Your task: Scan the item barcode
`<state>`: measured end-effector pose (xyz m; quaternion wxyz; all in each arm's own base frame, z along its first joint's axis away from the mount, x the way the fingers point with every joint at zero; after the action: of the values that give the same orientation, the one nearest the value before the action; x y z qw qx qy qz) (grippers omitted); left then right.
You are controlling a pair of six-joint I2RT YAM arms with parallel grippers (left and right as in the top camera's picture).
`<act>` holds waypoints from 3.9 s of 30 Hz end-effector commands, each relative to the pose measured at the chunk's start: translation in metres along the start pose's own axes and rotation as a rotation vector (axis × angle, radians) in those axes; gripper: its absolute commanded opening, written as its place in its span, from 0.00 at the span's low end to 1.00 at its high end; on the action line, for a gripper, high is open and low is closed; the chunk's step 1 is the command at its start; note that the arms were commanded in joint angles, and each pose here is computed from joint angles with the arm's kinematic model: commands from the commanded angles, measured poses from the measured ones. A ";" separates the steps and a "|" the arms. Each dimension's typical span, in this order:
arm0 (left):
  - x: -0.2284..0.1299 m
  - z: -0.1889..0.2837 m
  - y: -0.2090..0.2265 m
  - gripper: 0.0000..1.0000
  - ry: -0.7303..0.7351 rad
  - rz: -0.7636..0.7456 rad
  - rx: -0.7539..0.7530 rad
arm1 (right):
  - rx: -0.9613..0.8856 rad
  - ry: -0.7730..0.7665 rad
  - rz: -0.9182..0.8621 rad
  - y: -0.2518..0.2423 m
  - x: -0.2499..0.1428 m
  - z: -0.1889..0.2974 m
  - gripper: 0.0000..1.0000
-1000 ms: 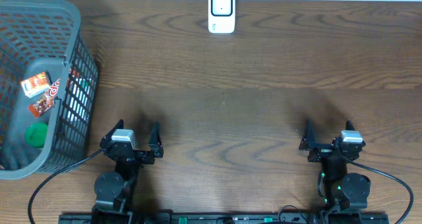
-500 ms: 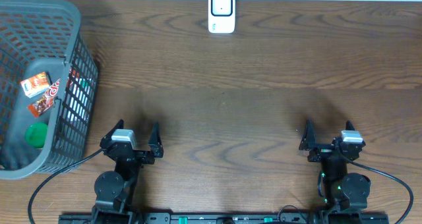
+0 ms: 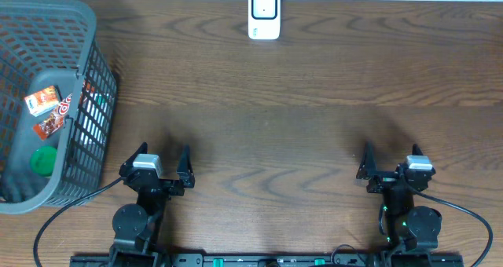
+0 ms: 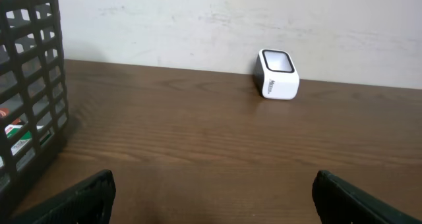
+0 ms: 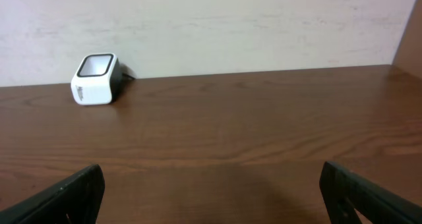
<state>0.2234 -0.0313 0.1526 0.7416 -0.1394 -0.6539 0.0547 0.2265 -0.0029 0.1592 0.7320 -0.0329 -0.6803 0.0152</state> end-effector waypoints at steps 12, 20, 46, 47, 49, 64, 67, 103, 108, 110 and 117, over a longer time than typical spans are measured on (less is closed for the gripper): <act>-0.011 0.000 0.008 0.95 0.040 0.005 0.038 | -0.014 -0.001 0.011 -0.002 0.000 0.000 0.99; -0.011 0.000 0.008 0.96 0.040 0.005 0.038 | -0.014 -0.001 0.011 -0.002 0.000 0.000 0.99; 0.027 0.004 0.006 0.96 -0.024 -0.005 0.082 | -0.014 -0.001 0.011 -0.002 0.000 0.000 0.99; 0.036 0.004 0.003 0.96 -0.027 -0.004 0.080 | -0.014 -0.001 0.011 -0.002 0.000 0.000 0.99; 0.061 0.003 -0.005 0.96 -0.029 0.010 0.073 | -0.014 -0.001 0.011 -0.002 0.000 0.000 0.99; 0.262 -0.043 -0.075 0.96 0.300 0.000 0.042 | -0.014 -0.001 0.011 -0.002 0.000 0.000 0.99; 0.299 -0.038 -0.047 0.96 0.289 0.034 0.203 | -0.014 -0.001 0.011 -0.002 0.000 0.000 0.99; 0.150 0.006 0.250 0.96 0.712 0.823 1.412 | -0.013 -0.001 0.011 -0.002 0.000 0.000 0.99; 0.117 0.005 0.258 0.96 0.765 0.832 1.429 | -0.013 -0.001 0.011 -0.002 0.000 0.000 0.99; 0.105 0.006 0.260 0.96 0.786 0.834 1.434 | -0.014 -0.001 0.011 -0.002 0.000 0.000 0.99; 0.084 0.011 0.262 0.96 0.825 0.840 1.452 | -0.014 -0.001 0.011 -0.002 0.000 0.000 0.99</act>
<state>0.2574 0.2404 0.1628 0.7482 0.1178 -0.0431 0.6516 0.2265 -0.0030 0.1592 0.7319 -0.0341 -0.6804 0.0161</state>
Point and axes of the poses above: each gripper's point midway between its finger pads, its own z axis back along the fingers, its own y axis along the line the jaws close on, x = y × z, the point moved 2 cm from there along z, back along the fingers, and after that the axes turned 8 degrees about z, right-handed, at the moved point
